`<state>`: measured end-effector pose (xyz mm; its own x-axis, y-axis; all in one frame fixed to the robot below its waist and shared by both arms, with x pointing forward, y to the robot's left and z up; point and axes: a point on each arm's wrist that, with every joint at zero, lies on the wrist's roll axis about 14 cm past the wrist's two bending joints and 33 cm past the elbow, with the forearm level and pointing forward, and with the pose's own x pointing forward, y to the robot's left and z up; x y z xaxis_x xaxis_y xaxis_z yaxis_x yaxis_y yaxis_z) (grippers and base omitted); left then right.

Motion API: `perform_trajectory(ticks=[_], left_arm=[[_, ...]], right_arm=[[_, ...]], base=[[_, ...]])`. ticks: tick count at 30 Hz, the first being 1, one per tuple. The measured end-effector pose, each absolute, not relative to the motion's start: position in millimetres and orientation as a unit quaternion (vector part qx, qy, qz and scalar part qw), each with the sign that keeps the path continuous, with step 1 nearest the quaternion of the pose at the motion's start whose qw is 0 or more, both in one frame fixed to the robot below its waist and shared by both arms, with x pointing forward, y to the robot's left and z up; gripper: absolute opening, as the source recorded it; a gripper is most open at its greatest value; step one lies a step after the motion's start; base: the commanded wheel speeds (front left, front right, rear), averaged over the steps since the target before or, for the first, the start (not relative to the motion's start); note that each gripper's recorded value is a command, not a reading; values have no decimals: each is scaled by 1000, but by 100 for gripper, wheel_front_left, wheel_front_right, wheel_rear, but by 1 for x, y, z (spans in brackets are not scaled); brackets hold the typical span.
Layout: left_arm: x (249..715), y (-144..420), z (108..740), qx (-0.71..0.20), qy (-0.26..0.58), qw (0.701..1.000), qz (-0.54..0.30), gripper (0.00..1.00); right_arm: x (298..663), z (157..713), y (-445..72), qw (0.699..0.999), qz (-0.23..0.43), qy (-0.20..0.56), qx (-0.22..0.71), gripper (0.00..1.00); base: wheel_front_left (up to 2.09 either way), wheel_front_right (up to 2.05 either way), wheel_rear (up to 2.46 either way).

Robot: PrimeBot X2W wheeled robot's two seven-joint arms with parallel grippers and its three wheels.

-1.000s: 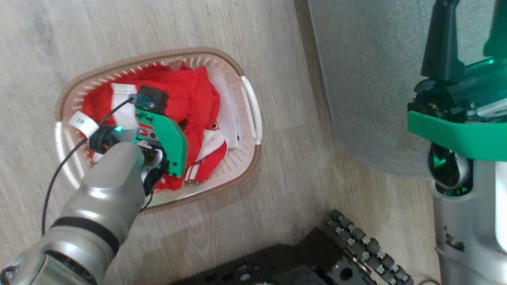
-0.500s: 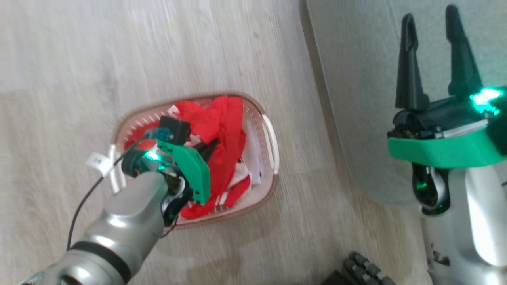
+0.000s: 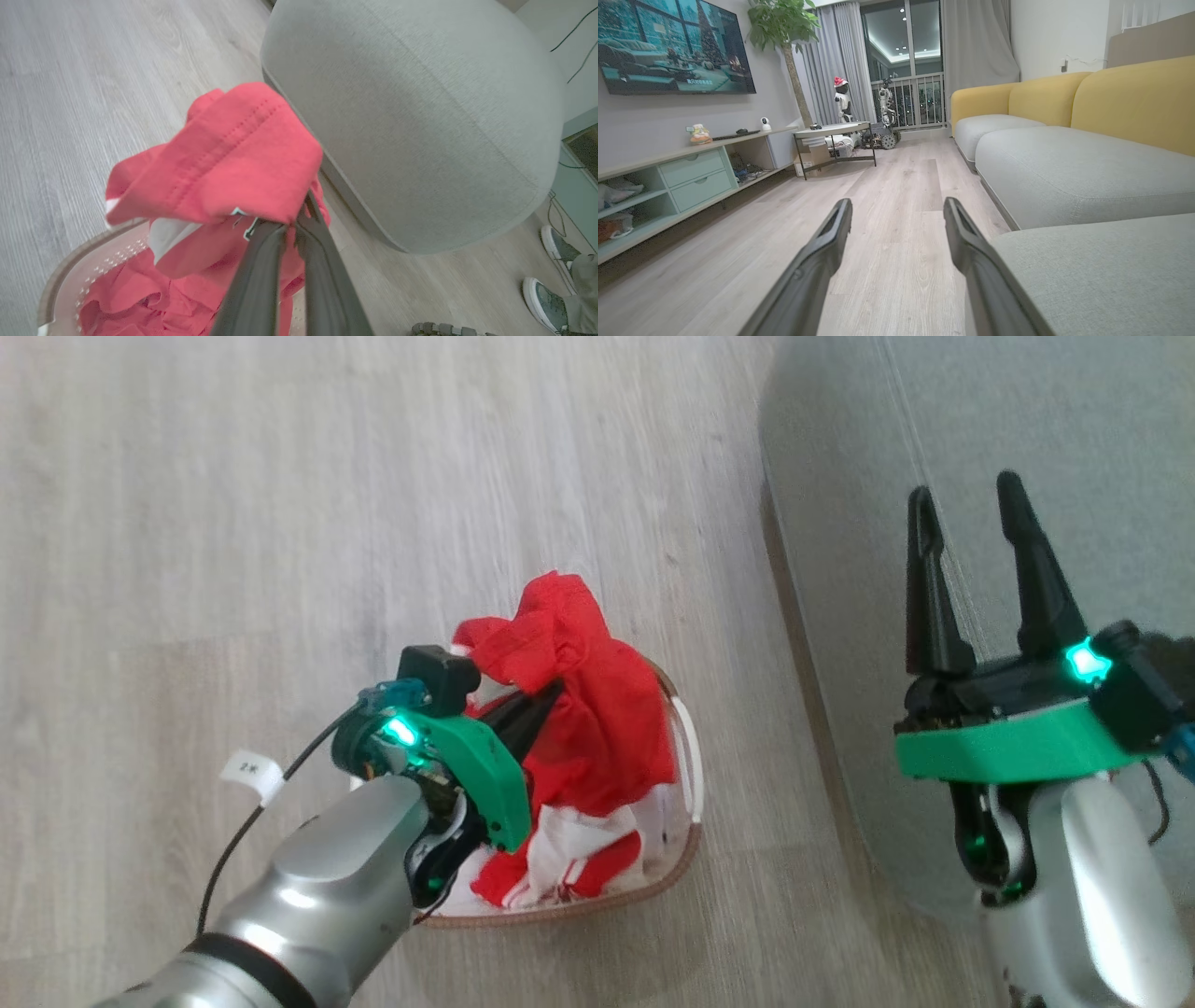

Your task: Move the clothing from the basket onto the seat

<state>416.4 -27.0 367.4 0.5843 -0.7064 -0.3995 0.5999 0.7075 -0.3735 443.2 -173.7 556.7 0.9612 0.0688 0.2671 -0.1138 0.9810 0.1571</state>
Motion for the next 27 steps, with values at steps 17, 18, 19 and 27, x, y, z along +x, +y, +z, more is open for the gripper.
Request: perform_trajectory(ticks=[17,18,19,27], left_arm=[[415,-20,513,-73,64,922,-376,0],[414,-17,521,-68,54,924,-373,0],[414,-15,528,-56,44,926,-371,0],[410,-12,598,-50,-31,928,-368,0]], right_arm=[[400,558,-142,982,86,-117,118,100],[397,557,-138,982,90,-115,118,100],[395,556,-136,982,94,-113,119,100],[387,560,-116,977,123,-113,132,100]], base=[[0,0,0],[0,0,0],[0,0,0],[0,0,0]])
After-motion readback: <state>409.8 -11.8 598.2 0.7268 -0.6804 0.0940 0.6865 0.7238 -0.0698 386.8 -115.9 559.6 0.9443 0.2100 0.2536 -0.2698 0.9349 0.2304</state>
